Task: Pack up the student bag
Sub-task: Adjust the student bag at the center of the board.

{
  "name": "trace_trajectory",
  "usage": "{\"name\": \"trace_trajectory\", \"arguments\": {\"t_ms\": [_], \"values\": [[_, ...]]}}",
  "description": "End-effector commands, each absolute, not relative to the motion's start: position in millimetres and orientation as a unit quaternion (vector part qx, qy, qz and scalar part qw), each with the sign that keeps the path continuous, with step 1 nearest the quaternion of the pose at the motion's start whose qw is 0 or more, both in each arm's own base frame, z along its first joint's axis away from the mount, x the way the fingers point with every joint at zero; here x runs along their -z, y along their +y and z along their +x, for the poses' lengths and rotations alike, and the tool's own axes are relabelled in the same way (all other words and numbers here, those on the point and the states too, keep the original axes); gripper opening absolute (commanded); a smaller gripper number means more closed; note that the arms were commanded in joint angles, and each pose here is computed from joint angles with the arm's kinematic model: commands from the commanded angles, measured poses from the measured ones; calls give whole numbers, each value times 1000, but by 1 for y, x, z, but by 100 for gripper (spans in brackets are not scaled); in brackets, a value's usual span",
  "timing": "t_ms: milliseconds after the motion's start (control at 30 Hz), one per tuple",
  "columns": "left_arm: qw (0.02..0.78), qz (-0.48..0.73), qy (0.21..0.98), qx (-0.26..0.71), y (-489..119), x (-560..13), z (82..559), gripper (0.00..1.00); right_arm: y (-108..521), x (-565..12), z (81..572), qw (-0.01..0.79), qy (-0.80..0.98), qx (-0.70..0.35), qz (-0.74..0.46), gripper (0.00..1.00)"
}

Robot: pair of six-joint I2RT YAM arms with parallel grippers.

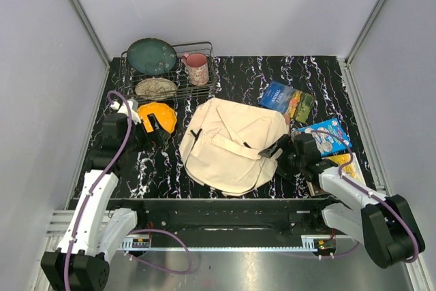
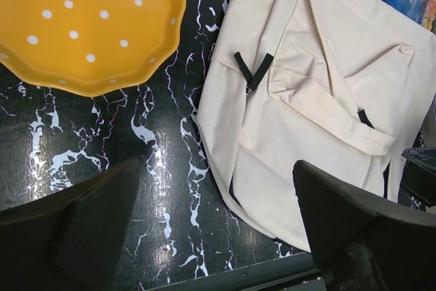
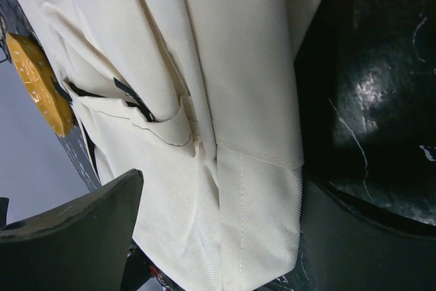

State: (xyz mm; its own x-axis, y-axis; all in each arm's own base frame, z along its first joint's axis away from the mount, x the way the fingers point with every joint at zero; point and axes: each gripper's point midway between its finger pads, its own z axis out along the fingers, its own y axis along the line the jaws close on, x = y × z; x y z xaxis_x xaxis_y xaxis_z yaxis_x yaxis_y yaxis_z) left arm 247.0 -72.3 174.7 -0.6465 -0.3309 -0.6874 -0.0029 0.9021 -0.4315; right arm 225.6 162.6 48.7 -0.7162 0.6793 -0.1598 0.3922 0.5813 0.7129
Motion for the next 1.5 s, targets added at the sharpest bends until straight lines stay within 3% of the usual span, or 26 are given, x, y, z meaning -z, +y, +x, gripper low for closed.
{"name": "trace_trajectory", "arguments": {"t_ms": [0,100,200,600,767,833,933,1000,1133,1167,1233,1267,1467], "values": [[439,-86,871,204,-72,-189,255,99,168,-49,223,198,859,-343,324,95],[438,-85,871,205,-72,-188,255,99,147,-51,219,223,868,-287,337,97],[438,-85,871,205,-72,-189,255,99,144,-62,223,256,856,-300,335,97],[436,-84,872,206,-73,-188,255,99,173,-38,223,186,883,-324,286,82],[438,-86,871,203,-71,-188,255,99,177,-46,234,207,885,-329,255,45],[439,-85,871,204,-72,-189,255,99,173,-62,243,226,892,-312,237,17],[441,-84,870,205,-72,-190,254,99,168,-105,262,292,896,-292,165,3],[442,-83,869,205,-72,-191,254,99,165,-142,274,332,900,-269,89,1],[446,-83,867,205,-71,-192,253,99,145,-177,279,339,923,-181,-33,0],[446,-82,867,206,-72,-192,253,99,140,-167,270,298,940,-158,-56,0],[448,-80,866,208,-73,-193,252,99,130,-178,277,295,944,-119,-88,0],[446,-80,867,209,-73,-193,252,99,125,-162,271,247,958,-96,-106,0],[448,-66,862,226,-80,-195,251,99,110,-135,283,185,972,-30,-143,0]]}}
